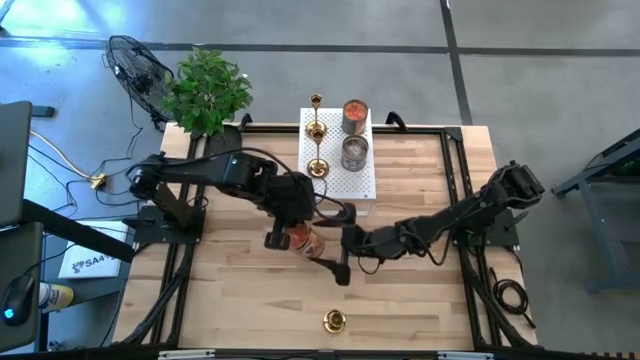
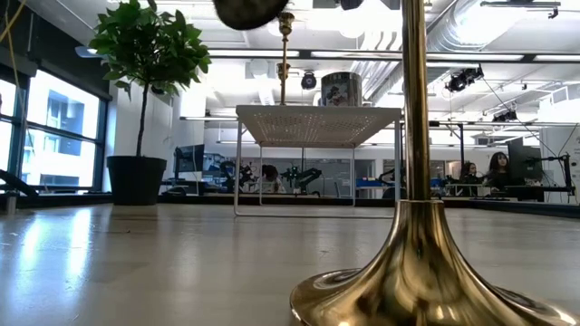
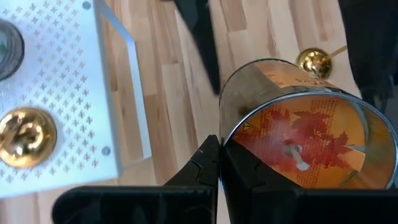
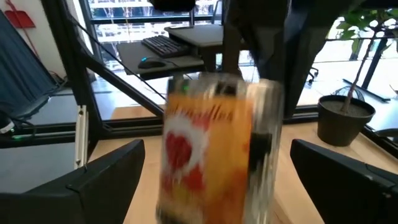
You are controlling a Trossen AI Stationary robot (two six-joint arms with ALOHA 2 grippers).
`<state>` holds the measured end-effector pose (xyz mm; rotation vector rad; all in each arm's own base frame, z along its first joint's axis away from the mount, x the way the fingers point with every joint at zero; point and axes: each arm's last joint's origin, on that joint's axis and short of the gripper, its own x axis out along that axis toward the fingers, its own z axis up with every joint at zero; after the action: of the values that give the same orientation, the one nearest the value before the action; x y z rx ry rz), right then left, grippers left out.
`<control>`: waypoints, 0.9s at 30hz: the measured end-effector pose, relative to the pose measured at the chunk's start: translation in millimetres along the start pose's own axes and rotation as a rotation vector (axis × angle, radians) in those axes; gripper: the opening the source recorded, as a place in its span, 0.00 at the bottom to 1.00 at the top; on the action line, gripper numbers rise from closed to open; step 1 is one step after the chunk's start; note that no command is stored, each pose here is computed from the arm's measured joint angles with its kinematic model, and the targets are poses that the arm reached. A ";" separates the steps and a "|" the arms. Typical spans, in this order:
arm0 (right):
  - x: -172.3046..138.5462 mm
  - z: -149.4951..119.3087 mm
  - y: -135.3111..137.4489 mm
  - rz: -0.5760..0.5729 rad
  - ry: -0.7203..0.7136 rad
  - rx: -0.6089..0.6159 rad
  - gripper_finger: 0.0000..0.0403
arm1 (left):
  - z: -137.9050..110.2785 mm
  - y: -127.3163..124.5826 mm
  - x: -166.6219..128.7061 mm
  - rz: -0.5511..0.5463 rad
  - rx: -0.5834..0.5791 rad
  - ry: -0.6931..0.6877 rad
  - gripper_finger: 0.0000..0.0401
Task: Pick & Place candle stick holders
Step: Put the orange scented candle on the shelf
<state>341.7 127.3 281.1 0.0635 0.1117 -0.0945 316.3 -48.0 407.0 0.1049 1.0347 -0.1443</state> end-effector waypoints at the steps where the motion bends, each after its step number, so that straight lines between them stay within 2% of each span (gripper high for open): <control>1: 0.4 -0.3 -0.9 -0.003 0.003 0.001 0.98 | 1.3 0.0 1.9 0.001 0.004 -0.003 0.00; 6: 1.9 -1.9 -4.0 0.001 0.023 0.019 0.99 | 6.1 0.2 11.0 0.000 0.026 -0.009 0.00; 11: 2.9 -2.3 -4.3 0.061 0.036 0.022 0.99 | 8.1 0.1 15.7 -0.005 0.042 -0.006 0.00; 18: 5.4 -5.2 -3.9 0.051 0.036 0.029 0.98 | 14.5 0.3 13.5 0.000 0.070 -0.074 0.00; 27: 16.2 -13.6 -6.2 0.064 0.031 0.061 0.98 | 16.6 0.4 11.5 0.000 0.075 -0.097 0.00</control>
<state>355.6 120.7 265.4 0.1295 0.1374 -0.0331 336.3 -51.0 405.5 0.1647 0.9324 -0.1862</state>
